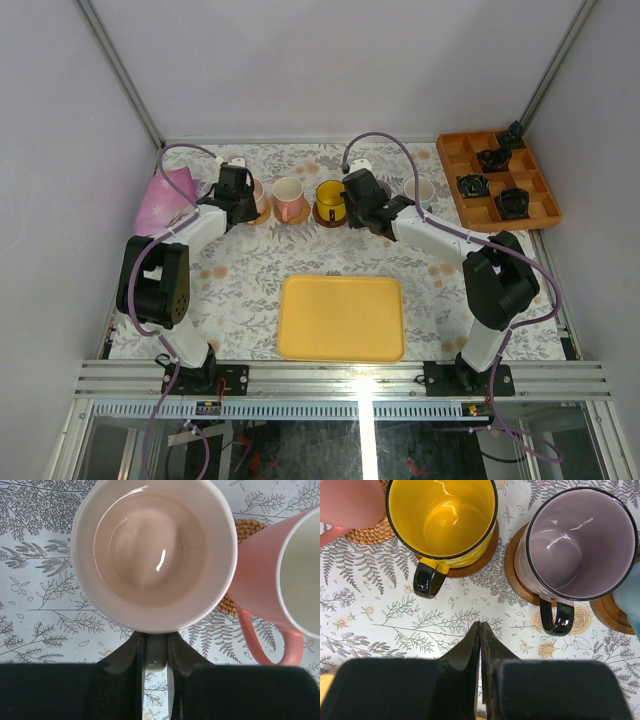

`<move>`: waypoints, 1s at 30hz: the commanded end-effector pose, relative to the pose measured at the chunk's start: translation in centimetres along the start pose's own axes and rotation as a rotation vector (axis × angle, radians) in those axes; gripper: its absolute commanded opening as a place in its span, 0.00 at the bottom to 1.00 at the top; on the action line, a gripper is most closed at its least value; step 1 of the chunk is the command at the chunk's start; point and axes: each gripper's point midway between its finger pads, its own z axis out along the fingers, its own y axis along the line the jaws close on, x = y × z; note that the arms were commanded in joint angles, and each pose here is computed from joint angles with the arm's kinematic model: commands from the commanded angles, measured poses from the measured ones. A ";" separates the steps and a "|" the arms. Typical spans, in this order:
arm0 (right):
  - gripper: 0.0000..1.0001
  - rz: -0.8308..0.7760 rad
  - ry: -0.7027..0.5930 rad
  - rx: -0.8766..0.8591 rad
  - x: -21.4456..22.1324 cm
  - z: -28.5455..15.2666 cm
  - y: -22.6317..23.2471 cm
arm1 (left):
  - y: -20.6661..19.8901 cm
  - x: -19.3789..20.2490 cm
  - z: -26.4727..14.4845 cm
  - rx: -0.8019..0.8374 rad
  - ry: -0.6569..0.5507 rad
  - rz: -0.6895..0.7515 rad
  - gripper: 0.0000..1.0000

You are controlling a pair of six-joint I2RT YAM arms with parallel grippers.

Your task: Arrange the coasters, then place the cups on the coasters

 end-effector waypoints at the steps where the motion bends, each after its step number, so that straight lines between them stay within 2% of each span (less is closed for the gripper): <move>1: 0.00 0.019 -0.055 0.014 -1.9 -1.0 -0.5 | -1.0 -4.5 -0.5 0.032 -0.129 -0.026 0.00; 30: 0.00 0.028 -0.041 -0.003 -1.5 -0.6 -0.1 | -0.5 -3.5 -1.1 0.013 -0.101 -0.040 0.00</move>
